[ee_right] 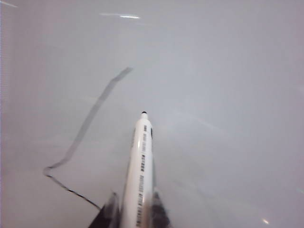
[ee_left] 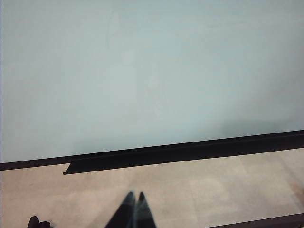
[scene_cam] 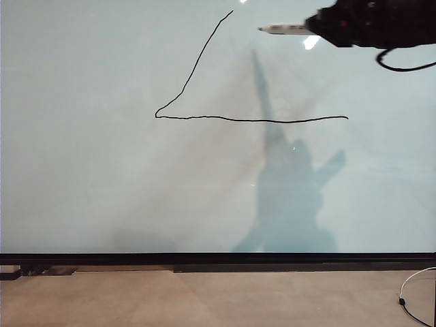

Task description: Pick up the pen on the shelf to the right of the whiteboard and draw a triangle.

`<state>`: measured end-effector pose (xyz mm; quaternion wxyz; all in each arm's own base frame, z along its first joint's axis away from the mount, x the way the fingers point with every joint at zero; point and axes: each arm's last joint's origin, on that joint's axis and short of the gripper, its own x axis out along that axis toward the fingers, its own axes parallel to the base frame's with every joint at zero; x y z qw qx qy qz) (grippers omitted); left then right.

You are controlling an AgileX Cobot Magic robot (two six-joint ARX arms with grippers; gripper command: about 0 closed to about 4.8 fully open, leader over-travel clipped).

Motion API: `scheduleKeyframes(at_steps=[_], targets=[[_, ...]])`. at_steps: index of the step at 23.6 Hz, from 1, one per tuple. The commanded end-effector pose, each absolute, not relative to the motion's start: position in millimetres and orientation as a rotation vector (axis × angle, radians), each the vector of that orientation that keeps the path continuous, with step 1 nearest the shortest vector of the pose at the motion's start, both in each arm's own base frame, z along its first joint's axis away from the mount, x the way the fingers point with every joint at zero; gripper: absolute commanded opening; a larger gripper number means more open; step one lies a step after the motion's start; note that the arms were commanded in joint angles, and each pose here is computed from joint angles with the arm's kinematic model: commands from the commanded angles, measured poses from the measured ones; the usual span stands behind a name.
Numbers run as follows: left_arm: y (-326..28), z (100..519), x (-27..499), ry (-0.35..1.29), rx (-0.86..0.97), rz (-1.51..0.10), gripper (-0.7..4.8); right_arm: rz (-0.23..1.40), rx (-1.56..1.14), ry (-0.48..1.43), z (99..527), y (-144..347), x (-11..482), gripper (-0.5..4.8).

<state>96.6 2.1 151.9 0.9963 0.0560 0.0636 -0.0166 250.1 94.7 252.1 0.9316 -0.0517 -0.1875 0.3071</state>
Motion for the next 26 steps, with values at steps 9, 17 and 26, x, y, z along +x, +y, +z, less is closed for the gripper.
scheduleKeyframes(at_steps=[9,17,26], targets=[[2,154,97,0.117,0.113,-0.033,-0.05,0.66,-0.106,-0.493,283,113,274,-0.03],[2,154,97,0.117,0.113,-0.033,-0.05,0.652,-0.128,-0.48,283,116,281,-0.03],[2,154,97,0.118,0.113,-0.033,-0.05,0.619,-0.146,-0.479,282,114,282,-0.03]])
